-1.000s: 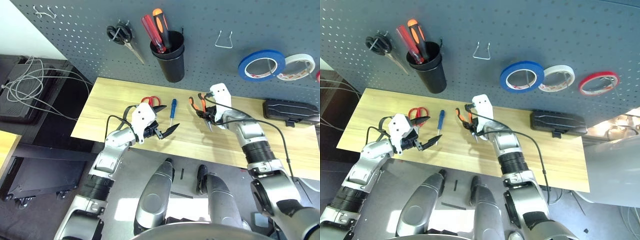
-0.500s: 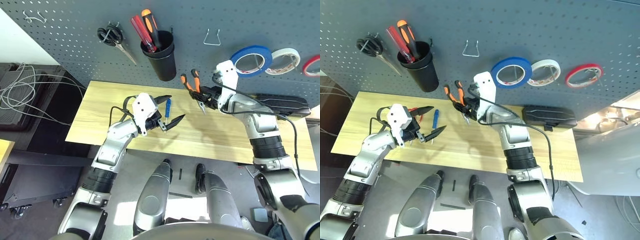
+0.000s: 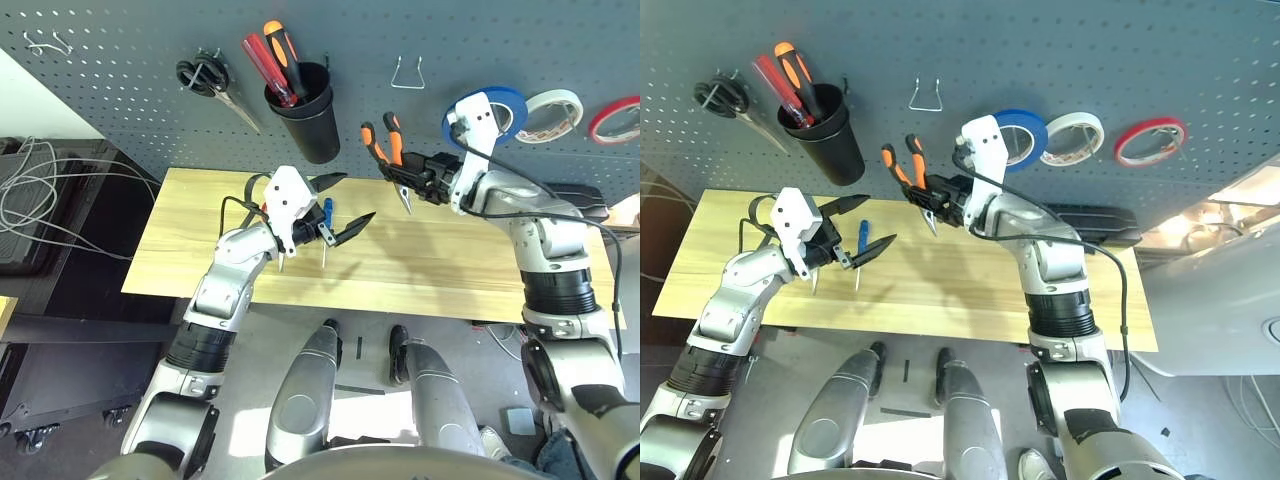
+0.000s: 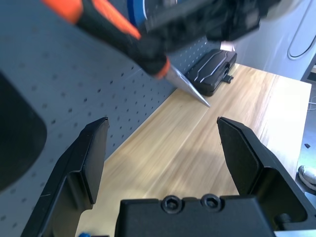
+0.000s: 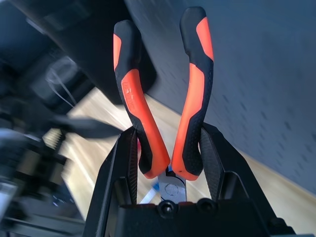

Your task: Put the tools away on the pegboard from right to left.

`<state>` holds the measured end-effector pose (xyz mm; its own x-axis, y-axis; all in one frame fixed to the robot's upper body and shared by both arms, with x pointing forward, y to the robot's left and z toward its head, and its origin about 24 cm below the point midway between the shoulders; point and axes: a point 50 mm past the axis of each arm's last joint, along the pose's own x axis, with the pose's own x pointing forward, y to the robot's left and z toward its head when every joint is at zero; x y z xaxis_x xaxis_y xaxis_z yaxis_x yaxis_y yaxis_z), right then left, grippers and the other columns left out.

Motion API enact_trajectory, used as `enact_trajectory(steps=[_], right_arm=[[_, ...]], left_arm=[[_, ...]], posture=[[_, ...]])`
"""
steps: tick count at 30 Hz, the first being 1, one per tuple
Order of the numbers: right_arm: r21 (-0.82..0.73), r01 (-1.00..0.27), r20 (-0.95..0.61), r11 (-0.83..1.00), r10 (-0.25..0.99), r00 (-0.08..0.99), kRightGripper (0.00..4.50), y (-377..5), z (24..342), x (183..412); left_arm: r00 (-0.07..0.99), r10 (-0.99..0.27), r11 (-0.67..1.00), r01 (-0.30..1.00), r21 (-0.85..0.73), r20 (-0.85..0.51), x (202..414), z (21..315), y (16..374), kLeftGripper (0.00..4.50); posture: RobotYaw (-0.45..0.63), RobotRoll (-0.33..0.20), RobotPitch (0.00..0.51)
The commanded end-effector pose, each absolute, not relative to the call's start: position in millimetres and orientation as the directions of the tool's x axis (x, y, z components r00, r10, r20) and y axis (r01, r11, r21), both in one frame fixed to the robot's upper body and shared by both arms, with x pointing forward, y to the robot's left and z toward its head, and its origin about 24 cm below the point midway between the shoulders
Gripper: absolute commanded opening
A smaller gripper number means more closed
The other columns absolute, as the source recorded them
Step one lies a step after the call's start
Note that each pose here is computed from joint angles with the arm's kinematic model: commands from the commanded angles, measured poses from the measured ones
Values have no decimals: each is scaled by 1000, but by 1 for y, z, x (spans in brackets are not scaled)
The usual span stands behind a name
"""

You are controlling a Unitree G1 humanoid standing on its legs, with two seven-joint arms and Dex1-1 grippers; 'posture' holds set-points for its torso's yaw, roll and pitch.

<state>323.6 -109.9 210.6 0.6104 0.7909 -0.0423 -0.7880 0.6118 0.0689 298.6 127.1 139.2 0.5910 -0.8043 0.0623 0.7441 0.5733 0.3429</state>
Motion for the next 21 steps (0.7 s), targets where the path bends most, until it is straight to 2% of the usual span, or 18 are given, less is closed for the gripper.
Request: enact_trajectory(steps=[1,8,21], right_arm=[[88,-819,24,567,821,570,1982,-105,231,316],[61,-801,205,596,778,594,1982,-99,268,323],[3,-753,405,658,688,603,1982,-84,290,339]], left_arm=[[587,-808,567,755,329,45,298,136,129,4500],[602,-794,596,740,311,89,305,147,127,4500],[617,-777,623,727,289,123,319,162,113,4500]], posture=[[160,0,316],[165,0,313],[181,0,306]])
